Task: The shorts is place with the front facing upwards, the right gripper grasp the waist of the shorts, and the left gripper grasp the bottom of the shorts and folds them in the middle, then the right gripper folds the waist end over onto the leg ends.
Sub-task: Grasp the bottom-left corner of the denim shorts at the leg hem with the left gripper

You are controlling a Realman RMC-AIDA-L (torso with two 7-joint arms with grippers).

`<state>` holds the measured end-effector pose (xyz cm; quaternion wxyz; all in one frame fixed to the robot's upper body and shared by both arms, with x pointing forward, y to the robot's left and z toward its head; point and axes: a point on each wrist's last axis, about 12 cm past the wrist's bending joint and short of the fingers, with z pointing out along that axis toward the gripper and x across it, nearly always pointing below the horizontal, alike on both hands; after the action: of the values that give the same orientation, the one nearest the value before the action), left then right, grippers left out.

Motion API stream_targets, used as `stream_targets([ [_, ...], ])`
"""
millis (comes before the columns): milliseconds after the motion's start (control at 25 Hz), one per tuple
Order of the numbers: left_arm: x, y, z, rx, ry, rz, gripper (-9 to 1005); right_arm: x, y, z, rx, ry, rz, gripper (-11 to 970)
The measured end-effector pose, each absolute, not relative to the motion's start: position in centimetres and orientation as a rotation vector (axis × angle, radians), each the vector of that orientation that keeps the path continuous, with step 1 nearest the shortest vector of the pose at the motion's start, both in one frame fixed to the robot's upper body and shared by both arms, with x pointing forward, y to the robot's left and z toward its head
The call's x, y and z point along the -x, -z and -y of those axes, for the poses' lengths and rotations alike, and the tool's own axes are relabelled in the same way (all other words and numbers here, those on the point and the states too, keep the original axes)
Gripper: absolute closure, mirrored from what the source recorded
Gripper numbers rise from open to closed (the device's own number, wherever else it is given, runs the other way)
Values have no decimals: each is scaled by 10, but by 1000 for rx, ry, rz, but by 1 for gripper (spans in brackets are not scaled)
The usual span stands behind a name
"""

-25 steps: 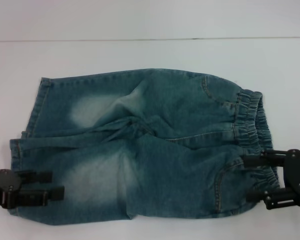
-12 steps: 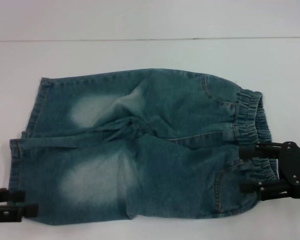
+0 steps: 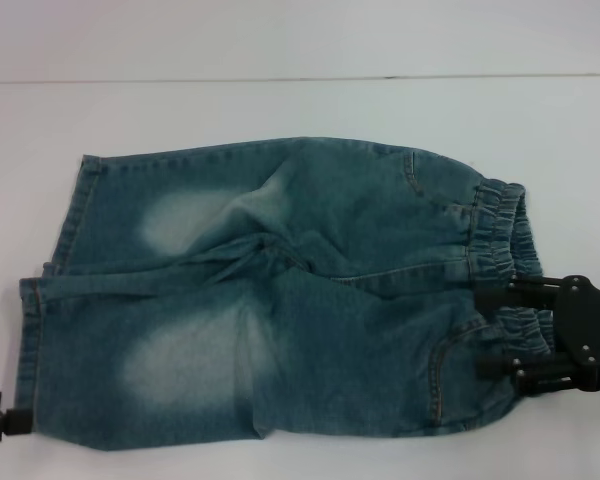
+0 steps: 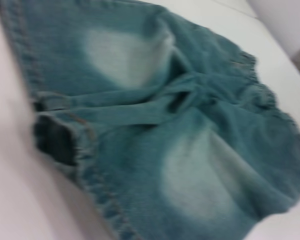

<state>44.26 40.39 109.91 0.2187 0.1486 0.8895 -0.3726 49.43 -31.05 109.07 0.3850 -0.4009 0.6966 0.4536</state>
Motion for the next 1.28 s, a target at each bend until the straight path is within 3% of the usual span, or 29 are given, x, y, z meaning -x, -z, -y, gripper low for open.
stream_targets([
  [1280, -463, -1083, -386, -457, 991, -2569, 95, -490, -1082, 310, 1010, -1140, -1776, 33],
])
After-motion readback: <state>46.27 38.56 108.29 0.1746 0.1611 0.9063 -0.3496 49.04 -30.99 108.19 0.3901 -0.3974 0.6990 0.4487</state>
